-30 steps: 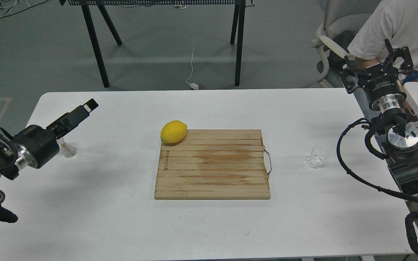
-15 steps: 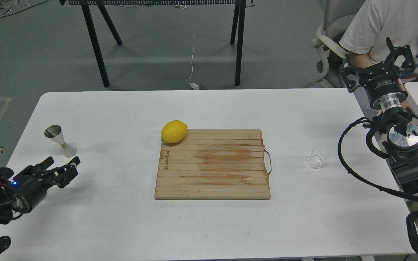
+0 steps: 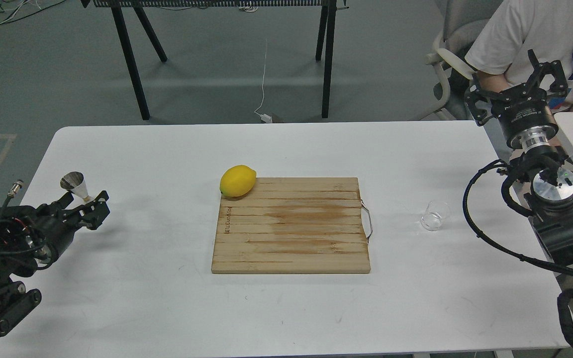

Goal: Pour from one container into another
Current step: 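Close the left gripper around the metal jigger, then lift the jigger with the left gripper and carry it over the cutting board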

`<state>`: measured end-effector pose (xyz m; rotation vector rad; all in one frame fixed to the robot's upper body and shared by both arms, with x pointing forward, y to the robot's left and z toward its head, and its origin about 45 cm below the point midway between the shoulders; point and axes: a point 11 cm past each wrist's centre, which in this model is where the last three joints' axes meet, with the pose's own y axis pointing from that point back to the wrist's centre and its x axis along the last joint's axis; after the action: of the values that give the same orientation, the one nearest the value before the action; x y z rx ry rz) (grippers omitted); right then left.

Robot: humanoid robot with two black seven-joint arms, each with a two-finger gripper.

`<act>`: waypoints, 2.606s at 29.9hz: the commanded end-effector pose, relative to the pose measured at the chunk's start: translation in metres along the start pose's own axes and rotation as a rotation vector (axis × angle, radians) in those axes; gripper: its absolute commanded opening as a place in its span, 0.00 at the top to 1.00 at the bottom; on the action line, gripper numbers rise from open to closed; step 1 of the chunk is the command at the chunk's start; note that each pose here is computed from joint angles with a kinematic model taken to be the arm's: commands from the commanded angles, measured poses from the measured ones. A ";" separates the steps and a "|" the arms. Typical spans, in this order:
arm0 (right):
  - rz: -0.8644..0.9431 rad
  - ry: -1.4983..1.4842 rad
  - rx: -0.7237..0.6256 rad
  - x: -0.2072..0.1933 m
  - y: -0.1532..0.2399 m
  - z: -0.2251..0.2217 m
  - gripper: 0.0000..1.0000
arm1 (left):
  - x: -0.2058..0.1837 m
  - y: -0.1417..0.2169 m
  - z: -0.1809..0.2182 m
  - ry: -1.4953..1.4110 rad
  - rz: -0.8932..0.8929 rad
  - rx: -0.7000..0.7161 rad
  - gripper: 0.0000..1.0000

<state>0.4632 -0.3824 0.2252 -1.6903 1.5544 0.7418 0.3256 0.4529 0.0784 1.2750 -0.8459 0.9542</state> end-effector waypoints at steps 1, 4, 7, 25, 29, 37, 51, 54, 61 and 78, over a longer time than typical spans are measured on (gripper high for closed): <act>0.000 0.002 -0.002 0.000 0.000 0.000 0.00 | 0.001 -0.008 0.000 0.002 0.002 0.021 0.16; -0.001 0.004 -0.001 0.000 0.000 -0.001 0.00 | 0.004 -0.013 0.000 0.003 0.006 0.026 0.16; -0.003 0.004 -0.002 -0.001 -0.001 -0.001 0.00 | 0.006 -0.016 0.001 0.008 0.005 0.033 0.16; -0.003 0.001 -0.006 -0.001 0.000 0.002 0.00 | -0.010 -0.019 0.000 0.007 -0.049 0.066 0.60; -0.003 -0.001 -0.006 -0.001 0.000 0.002 0.00 | -0.008 -0.021 0.001 0.008 -0.044 0.066 0.67; -0.006 0.001 -0.006 -0.002 -0.001 0.002 0.00 | -0.010 -0.020 0.002 0.001 -0.050 0.054 0.79; -0.042 -0.006 -0.014 -0.013 -0.003 0.004 0.00 | -0.005 -0.024 0.009 0.000 -0.036 0.035 0.92; -0.062 -0.012 -0.018 -0.020 -0.005 0.006 0.00 | 0.004 -0.030 0.019 0.004 -0.015 0.000 0.92; -0.093 -0.007 -0.017 -0.028 -0.005 0.000 0.00 | 0.057 -0.037 0.032 -0.025 0.073 -0.100 0.93; -0.062 0.048 -0.006 -0.007 0.016 -0.027 0.00 | 0.188 -0.034 0.153 -0.330 0.136 -0.510 0.93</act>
<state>0.4503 -0.3927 0.2412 -1.7577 1.5205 0.6961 0.4240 0.3447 0.2435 0.9610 -1.2978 0.6655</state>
